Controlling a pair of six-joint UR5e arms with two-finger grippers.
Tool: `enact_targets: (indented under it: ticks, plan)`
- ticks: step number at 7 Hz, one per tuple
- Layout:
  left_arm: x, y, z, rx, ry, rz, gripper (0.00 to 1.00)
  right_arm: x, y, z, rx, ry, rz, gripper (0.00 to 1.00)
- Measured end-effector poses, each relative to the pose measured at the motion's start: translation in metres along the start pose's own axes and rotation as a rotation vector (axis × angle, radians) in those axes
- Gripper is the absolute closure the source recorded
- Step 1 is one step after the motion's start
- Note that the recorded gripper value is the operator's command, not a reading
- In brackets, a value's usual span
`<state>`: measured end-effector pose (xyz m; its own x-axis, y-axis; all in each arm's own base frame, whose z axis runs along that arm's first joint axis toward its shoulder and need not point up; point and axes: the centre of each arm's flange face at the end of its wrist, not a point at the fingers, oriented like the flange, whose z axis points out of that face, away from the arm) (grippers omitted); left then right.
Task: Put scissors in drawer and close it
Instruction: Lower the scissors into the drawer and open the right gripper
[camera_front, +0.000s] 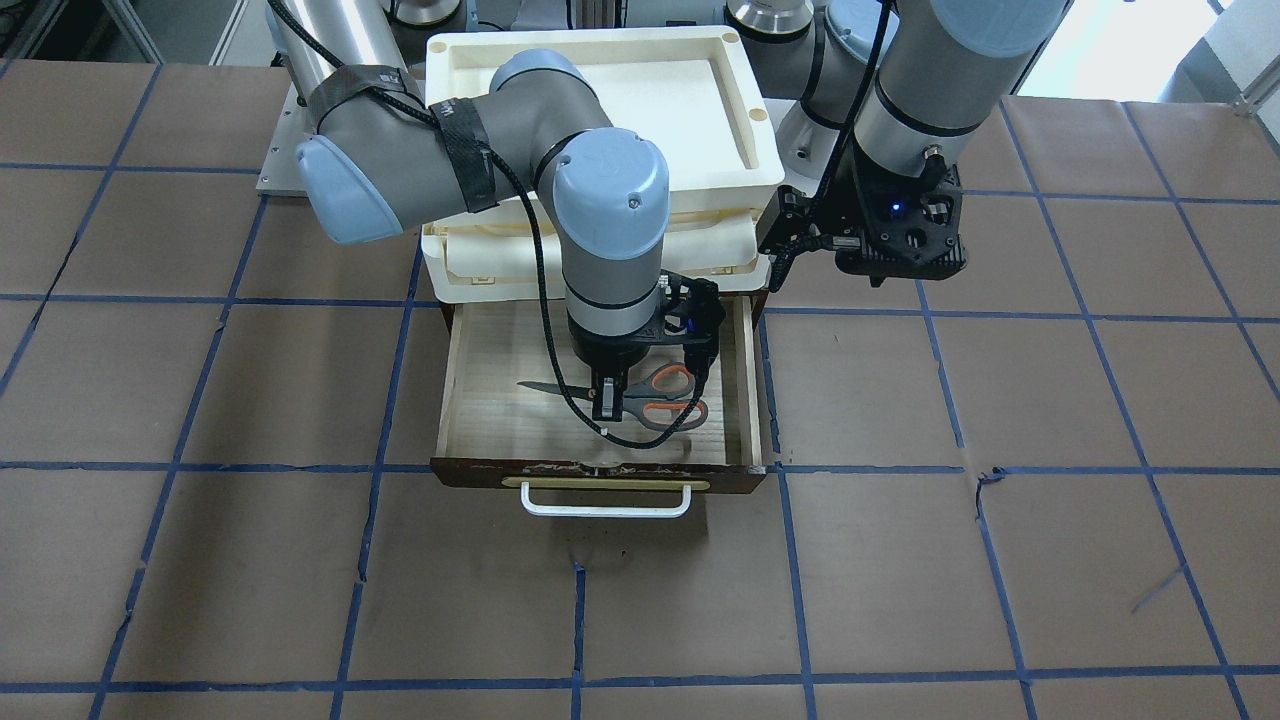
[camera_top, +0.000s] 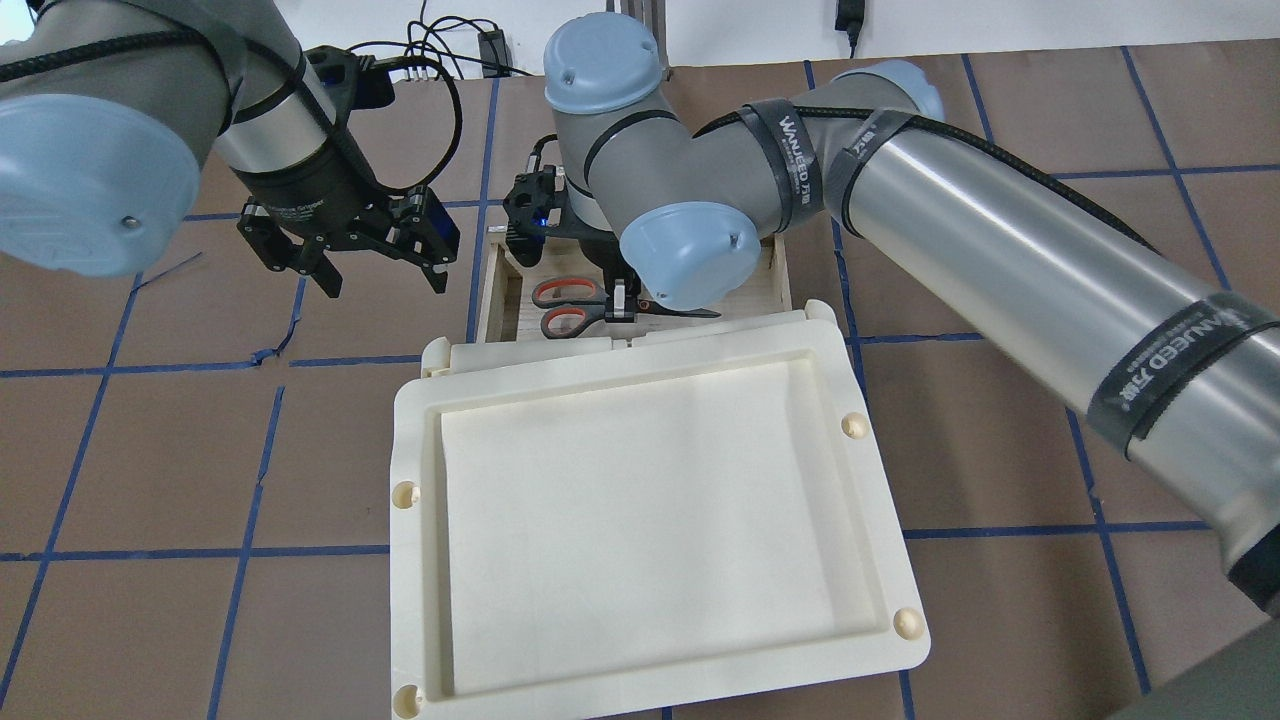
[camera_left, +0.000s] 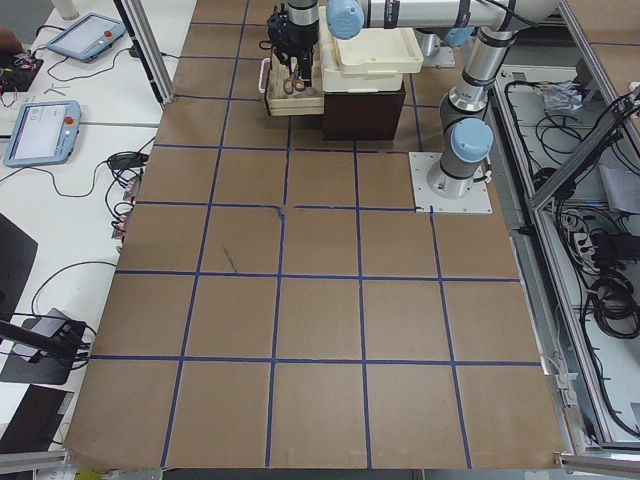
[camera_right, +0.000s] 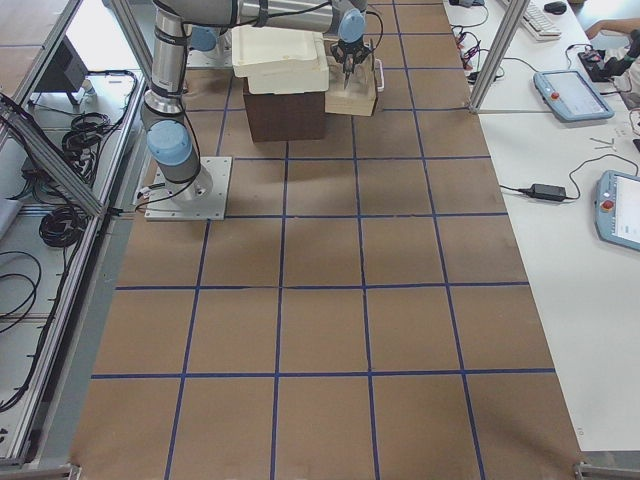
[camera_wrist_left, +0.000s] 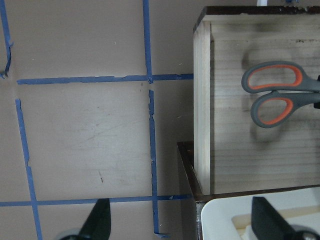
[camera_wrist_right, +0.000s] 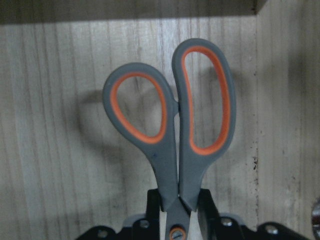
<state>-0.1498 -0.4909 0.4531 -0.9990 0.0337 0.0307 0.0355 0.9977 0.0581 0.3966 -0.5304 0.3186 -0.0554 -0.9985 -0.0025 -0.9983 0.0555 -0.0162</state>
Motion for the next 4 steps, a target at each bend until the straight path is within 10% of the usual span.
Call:
enact_targets:
  ticks: [4]
  plan:
    - [-0.012,-0.002,0.0,-0.001,0.0,-0.009,0.0,-0.004,-0.01,0.013,-0.009,-0.018,0.001,0.78]
